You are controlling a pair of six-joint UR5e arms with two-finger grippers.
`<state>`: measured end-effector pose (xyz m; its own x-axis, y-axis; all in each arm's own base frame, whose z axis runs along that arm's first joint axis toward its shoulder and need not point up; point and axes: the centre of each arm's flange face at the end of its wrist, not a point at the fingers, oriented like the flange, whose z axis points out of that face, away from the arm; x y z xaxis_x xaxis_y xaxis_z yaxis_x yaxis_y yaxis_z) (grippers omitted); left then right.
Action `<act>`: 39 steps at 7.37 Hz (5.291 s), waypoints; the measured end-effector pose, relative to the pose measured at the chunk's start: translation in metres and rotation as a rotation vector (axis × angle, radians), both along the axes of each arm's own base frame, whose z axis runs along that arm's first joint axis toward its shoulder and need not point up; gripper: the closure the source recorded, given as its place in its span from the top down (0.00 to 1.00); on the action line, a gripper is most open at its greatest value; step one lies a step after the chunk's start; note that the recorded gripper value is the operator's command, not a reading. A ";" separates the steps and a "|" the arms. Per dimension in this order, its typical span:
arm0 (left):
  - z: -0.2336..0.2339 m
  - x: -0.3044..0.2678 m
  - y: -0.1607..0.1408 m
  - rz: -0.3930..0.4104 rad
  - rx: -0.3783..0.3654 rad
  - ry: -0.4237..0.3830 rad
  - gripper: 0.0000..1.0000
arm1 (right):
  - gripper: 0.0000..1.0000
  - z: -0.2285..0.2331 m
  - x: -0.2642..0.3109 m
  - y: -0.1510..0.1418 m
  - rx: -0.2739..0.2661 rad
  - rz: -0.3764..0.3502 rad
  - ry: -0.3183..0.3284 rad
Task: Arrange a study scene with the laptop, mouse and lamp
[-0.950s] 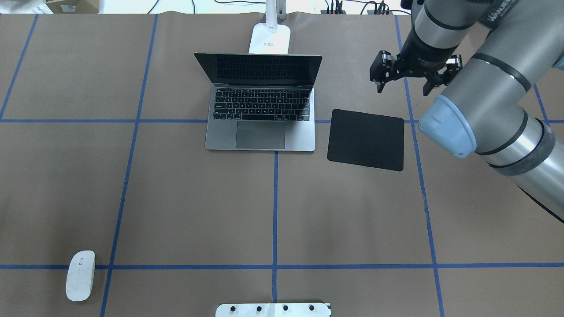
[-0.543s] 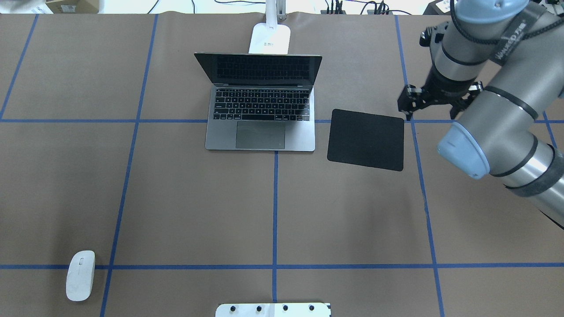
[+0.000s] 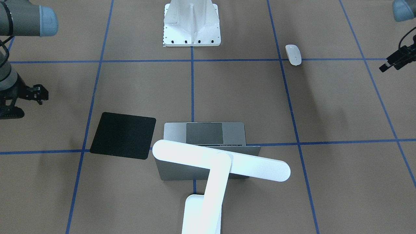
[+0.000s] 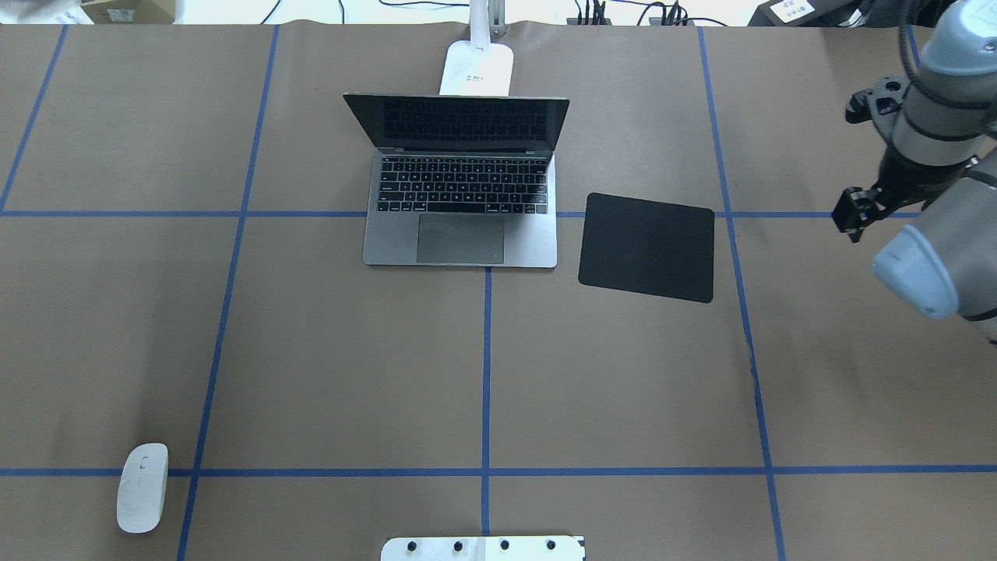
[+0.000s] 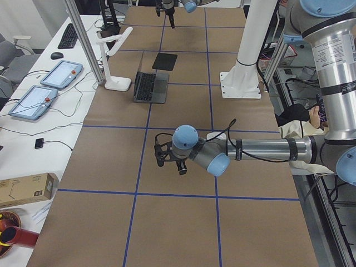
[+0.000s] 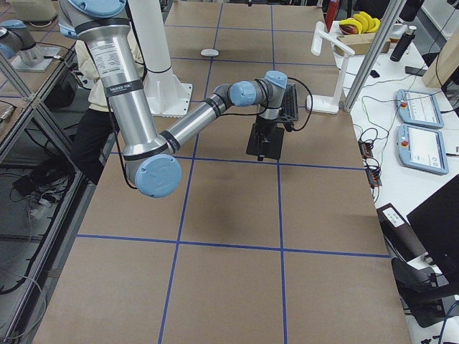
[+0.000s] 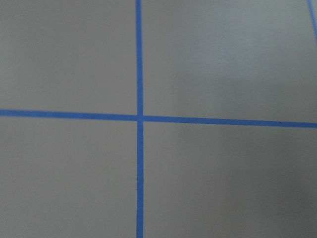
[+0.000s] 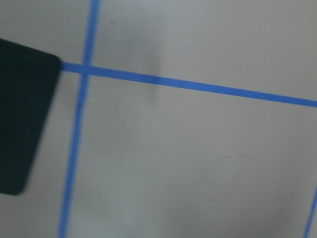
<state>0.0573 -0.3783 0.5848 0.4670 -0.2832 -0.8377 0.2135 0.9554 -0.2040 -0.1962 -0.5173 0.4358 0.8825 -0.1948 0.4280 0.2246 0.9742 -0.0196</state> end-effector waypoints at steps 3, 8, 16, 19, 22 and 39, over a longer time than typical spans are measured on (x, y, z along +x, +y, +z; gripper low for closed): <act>-0.058 0.111 0.032 0.084 -0.090 -0.042 1.00 | 1.00 0.030 0.072 -0.006 0.031 -0.081 0.005; -0.069 0.260 0.123 0.272 -0.060 -0.167 1.00 | 1.00 0.033 0.089 -0.003 0.034 -0.080 -0.004; -0.080 0.287 0.154 0.344 -0.010 -0.167 0.00 | 1.00 0.035 0.087 -0.005 0.029 -0.081 -0.004; -0.123 0.290 0.134 0.328 -0.022 -0.116 0.00 | 1.00 0.034 0.083 -0.007 0.014 -0.075 -0.031; -0.254 0.352 0.051 0.189 0.080 -0.032 0.00 | 1.00 0.037 0.082 -0.004 -0.009 -0.069 -0.058; -0.566 0.687 -0.058 -0.296 0.465 -0.056 0.00 | 1.00 0.025 0.080 0.021 -0.126 0.024 -0.209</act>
